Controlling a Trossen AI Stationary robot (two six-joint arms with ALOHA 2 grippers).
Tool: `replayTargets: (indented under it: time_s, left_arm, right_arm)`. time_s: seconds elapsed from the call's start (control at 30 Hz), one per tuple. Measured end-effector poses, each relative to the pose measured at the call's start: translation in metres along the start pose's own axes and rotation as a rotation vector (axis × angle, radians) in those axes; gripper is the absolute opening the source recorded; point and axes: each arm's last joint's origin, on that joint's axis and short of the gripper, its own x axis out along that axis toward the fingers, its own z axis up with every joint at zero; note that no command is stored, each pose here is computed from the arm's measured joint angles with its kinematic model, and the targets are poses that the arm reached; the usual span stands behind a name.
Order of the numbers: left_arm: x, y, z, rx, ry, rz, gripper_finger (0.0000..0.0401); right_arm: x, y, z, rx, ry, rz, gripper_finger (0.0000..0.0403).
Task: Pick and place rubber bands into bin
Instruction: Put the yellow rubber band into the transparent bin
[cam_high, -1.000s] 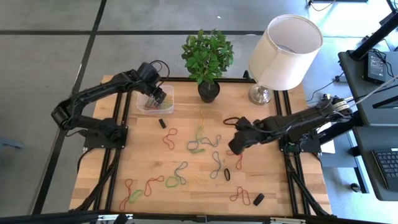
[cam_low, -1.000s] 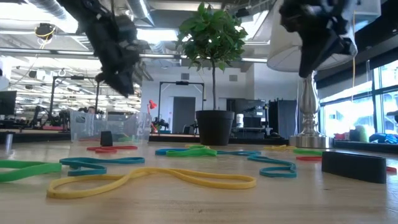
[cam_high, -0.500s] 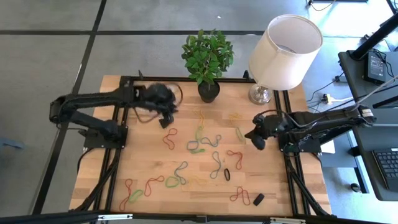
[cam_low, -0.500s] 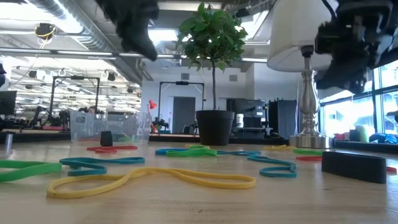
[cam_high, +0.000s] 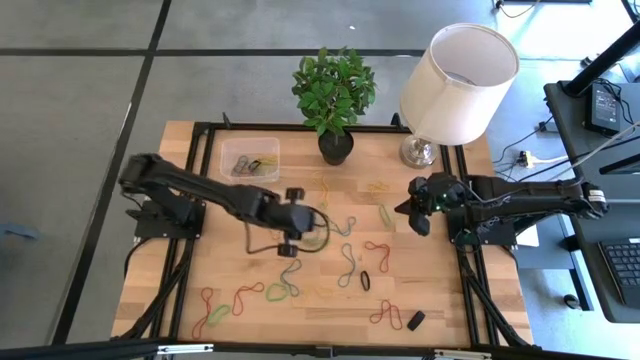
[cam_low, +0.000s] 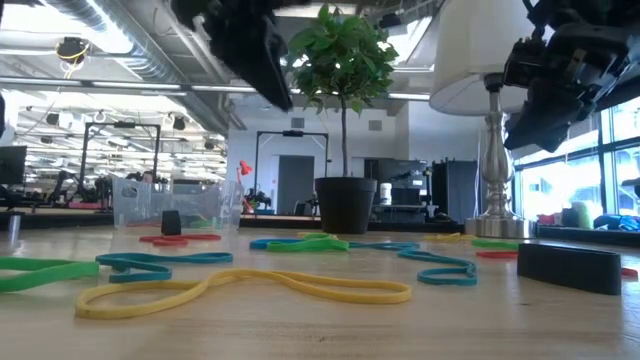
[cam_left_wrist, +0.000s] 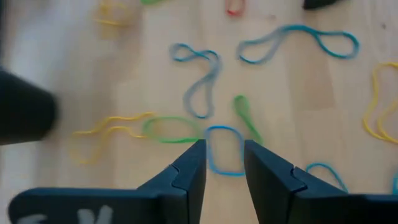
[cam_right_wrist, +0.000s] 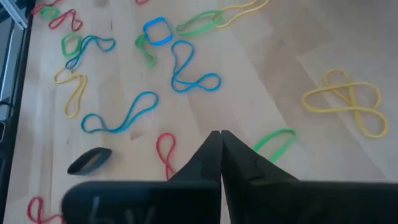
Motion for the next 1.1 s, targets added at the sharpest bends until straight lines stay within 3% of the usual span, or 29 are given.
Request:
replayTargets:
  time_s: [0.33,0.6,0.93,1.1]
  left_arm:
    - [0.053,-0.057,0.016,0.076,0.122,-0.23,0.0176]
    - [0.079,-0.094,0.017,0.121,0.158,-0.307,0.0215]
    - [0.115,-0.125,0.005,0.179,0.167,-0.337,0.0202]
    - [0.117,-0.126,0.003,0.183,0.176,-0.326,0.0152]
  right_arm:
    - [0.0,-0.002,-0.005,-0.011,0.065,0.019,0.0005]
    - [-0.001,-0.004,-0.01,-0.005,0.121,-0.004,0.0005]
    - [-0.001,-0.005,-0.012,-0.001,0.142,-0.013,0.0006]
    - [-0.001,-0.005,-0.013,0.0,0.147,-0.015,0.0006]
